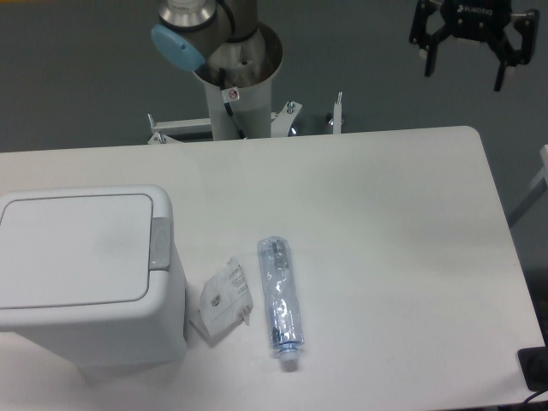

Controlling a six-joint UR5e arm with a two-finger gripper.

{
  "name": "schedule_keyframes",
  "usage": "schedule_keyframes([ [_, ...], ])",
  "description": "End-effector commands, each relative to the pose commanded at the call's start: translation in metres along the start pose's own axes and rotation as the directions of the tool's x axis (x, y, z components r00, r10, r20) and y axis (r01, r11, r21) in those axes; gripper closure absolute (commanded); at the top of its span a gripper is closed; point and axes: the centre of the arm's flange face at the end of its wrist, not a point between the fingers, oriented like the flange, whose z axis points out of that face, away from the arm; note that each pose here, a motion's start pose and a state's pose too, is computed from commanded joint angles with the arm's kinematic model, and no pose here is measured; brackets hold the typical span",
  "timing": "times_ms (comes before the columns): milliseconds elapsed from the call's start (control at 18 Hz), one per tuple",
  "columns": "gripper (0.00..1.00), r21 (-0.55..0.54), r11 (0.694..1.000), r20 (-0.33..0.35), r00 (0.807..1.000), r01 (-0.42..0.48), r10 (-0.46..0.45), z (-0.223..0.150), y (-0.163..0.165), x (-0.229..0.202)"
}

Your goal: Open the trash can

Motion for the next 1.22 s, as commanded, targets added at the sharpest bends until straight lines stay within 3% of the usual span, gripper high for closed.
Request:
schedule_keyframes([
  [278,0.0,0.0,1.0,-0.001,1.0,0.008,-0.008,0.001,0.0,0.0],
  [389,0.0,0.008,0.997,0.004,0.997,0.08,-0.08,0.004,-0.005,-0.002],
  [722,0.0,0.052,0.982,0.01,0.983,0.183,-0.184,0.017,-0.068,0.008],
  [833,0.0,0.062,0.964,-0.01,0.966,0.259,-0.259,0.02,-0.091,0.021],
  [1056,0.0,0.057,0.91,-0.071,0.911,0.41,-0.406,0.033,-0.137,0.055],
  [1167,0.0,0.037,0.855,-0.123,0.851,0.518,-0.51,0.046,-0.164,0.072],
  [1222,0.0,0.052,0.799,-0.19,0.791,0.599,-0.581,0.046,-0.188,0.087],
])
